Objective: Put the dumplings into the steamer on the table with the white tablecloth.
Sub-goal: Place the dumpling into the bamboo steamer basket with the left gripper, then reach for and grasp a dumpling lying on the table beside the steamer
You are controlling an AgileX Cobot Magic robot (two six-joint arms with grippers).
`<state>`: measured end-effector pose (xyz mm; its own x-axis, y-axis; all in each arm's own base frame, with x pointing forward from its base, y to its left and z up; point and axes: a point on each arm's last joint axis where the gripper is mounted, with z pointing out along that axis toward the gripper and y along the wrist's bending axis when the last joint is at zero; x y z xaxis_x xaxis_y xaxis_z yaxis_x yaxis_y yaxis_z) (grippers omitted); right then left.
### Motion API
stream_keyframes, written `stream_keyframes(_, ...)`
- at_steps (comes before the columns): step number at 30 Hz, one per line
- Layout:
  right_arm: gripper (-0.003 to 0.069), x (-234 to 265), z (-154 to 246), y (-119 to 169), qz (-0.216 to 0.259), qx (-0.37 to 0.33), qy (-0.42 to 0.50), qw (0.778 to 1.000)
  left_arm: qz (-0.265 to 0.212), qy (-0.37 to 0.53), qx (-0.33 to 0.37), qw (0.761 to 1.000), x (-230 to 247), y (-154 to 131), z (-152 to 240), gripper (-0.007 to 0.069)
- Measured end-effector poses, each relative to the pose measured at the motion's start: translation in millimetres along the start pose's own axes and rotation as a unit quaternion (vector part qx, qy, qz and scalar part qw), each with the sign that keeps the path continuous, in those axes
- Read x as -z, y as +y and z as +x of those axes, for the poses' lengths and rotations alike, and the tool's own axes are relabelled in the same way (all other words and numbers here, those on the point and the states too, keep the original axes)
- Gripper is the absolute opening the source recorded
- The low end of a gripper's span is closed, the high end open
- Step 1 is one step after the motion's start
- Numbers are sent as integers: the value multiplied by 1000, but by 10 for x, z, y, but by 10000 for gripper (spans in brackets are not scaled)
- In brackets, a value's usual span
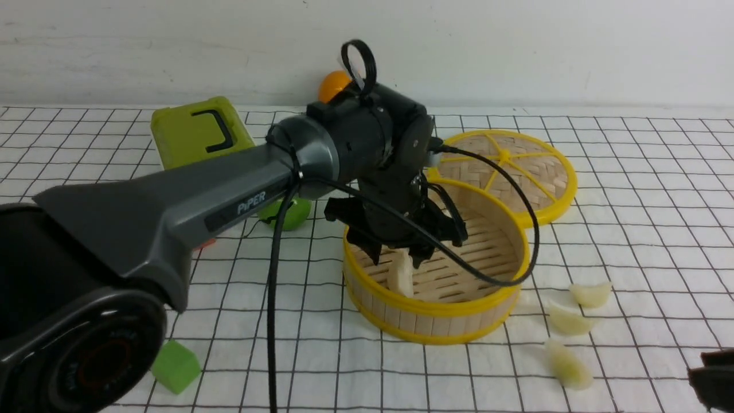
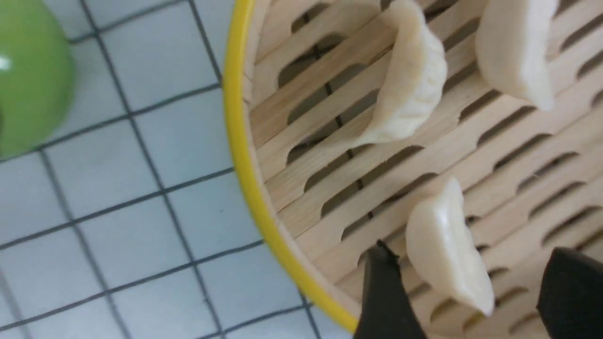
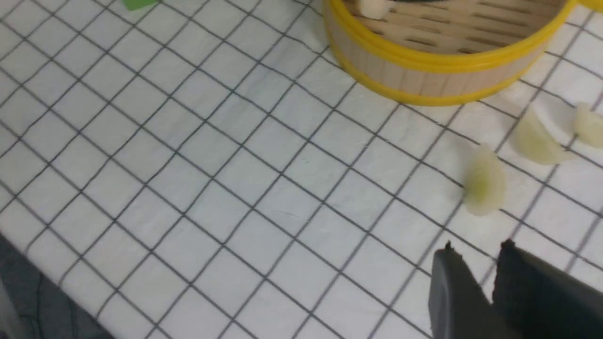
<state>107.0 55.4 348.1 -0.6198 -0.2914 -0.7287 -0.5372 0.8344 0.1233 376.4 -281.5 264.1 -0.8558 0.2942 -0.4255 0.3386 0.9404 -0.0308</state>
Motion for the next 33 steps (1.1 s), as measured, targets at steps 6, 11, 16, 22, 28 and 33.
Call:
stream_keyframes(6,76,7,-148,-120,47,-17,48,998,5,-57,-24,998,1020,135,18,306)
stream_keyframes(11,-16,-167,-187,-197,46,-30,92,994,10,-93,-30,995,1739,326,381,111)
stream_keyframes(16,-22,-392,-230,-281,38,-43,138,989,13,-85,-34,996,1969,578,1132,-13)
stream_keyframes(22,-22,-659,-352,-394,33,-54,172,983,39,-82,-15,996,1918,812,2044,-13)
stream_keyframes(28,6,-1159,-399,-570,27,-65,198,978,54,-110,8,992,1835,997,2685,-13)
stream_keyframes(33,186,-1582,-356,-722,27,-54,219,974,58,-118,13,991,1815,1066,2915,-13)
